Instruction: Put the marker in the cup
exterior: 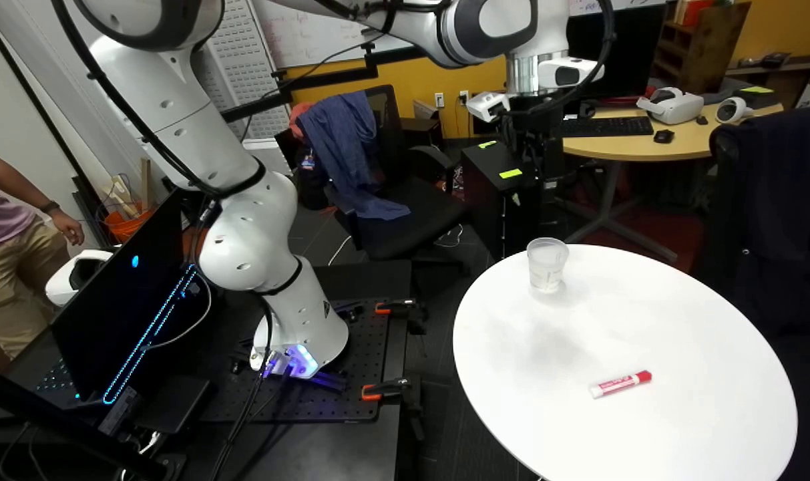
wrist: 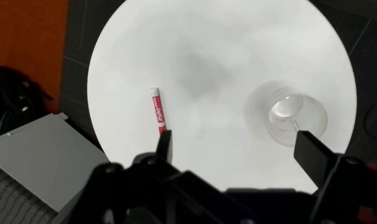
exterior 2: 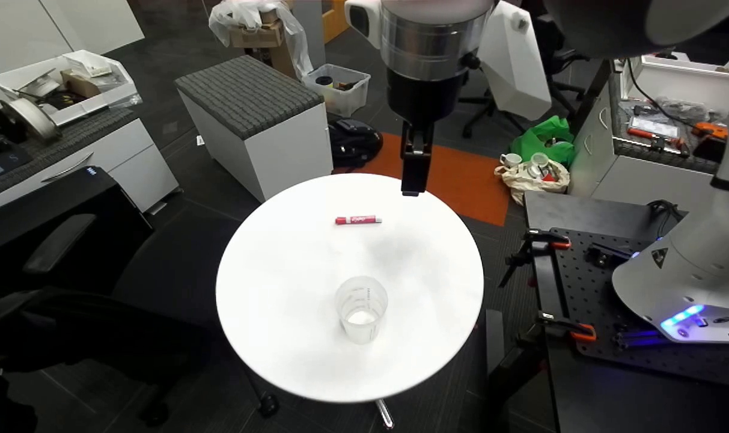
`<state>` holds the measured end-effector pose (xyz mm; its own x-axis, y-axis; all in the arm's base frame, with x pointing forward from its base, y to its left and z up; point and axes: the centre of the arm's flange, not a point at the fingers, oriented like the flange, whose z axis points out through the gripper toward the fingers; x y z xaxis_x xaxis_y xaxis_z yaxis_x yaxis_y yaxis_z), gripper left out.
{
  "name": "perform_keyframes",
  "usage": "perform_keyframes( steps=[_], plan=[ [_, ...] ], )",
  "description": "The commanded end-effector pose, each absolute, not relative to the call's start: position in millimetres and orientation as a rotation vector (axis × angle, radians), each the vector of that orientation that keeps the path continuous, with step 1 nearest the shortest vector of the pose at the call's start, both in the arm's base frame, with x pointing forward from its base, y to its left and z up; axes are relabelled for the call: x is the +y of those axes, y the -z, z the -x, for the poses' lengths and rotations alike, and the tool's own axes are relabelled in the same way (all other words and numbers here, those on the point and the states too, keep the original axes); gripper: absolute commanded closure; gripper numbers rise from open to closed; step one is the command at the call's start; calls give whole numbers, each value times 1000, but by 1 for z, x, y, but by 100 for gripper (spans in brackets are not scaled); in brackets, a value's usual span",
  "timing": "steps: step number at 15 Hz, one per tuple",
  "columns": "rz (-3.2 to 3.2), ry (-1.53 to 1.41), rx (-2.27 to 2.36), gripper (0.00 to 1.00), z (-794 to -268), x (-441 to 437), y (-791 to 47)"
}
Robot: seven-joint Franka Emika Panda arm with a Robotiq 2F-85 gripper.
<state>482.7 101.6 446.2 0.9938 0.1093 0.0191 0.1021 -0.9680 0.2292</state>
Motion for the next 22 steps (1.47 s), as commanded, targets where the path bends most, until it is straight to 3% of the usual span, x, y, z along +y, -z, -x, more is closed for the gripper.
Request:
perform_keyframes(
  steps=[1,12,22],
  plan=[
    [-2904,-176,107,0,-492,77,-429],
    [-2885,-379,173,0,-517,-5,-394],
    [-3058,-353,391,0,-544,-44,-348]
  ],
)
